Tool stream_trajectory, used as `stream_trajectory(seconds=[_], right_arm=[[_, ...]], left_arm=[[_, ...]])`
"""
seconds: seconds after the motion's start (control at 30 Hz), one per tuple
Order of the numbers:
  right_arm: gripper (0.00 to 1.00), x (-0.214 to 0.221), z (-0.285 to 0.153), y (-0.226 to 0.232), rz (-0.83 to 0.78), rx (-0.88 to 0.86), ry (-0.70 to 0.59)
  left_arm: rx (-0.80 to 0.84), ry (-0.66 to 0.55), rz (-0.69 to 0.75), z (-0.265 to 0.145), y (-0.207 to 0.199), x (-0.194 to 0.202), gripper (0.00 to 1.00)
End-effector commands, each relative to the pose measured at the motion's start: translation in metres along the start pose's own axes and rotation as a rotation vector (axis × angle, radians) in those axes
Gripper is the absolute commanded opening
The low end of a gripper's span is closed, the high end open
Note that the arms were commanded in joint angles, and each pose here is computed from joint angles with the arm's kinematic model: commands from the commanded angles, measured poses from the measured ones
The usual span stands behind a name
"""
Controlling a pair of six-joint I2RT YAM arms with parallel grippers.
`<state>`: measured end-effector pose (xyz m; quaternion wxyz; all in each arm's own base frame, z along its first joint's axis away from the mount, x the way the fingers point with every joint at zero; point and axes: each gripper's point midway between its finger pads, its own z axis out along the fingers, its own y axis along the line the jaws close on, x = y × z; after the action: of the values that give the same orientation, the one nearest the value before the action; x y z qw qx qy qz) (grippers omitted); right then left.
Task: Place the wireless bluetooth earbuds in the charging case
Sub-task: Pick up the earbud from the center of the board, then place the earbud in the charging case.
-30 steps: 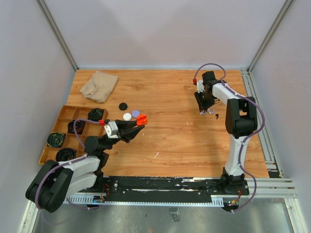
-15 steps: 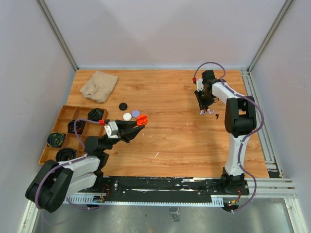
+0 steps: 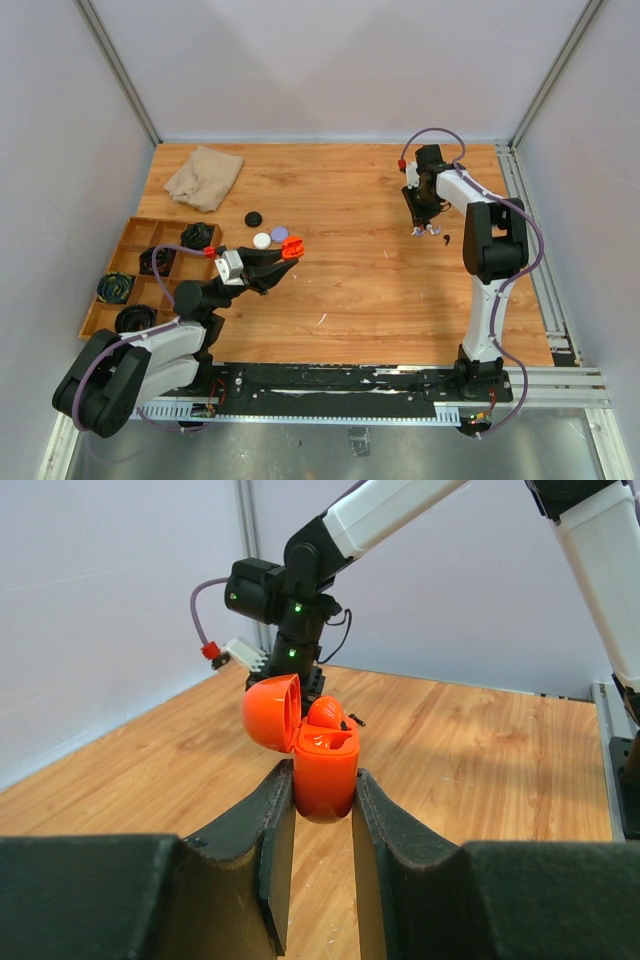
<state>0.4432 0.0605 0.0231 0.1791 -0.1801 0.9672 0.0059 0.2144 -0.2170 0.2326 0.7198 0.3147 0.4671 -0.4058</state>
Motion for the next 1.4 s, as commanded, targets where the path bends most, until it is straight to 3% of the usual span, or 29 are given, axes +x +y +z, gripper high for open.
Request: stream_trajectory(seconds=[0.0,0.2,0.67,1.0,1.37], right_arm=[[0.23,0.031,0.005,-0.01,0.048,0.02,0.095],[0.16,0.029,-0.002,-0.008,0.066,0.017,0.07],[0.14,-0.022,-0.069,0.008,0.048,0.114,-0.226],[0.13,-0.05,-0.136,0.073,-0.053,0.091,-0.466],[0.13,-0.056,-0.242,0.166,-0.163,-0.083,-0.806]], left_arm=[[0.018,-0.021,0.03,0.0,-0.004,-0.007,0.0],[0.022,-0.021,0.028,0.001,-0.004,-0.007,0.0],[0.051,-0.035,0.038,0.002,-0.008,-0.009,0.0],[0.081,-0.036,0.068,0.006,-0.01,-0.01,0.0],[0.14,-0.061,0.113,0.017,-0.013,-0.018,0.0]])
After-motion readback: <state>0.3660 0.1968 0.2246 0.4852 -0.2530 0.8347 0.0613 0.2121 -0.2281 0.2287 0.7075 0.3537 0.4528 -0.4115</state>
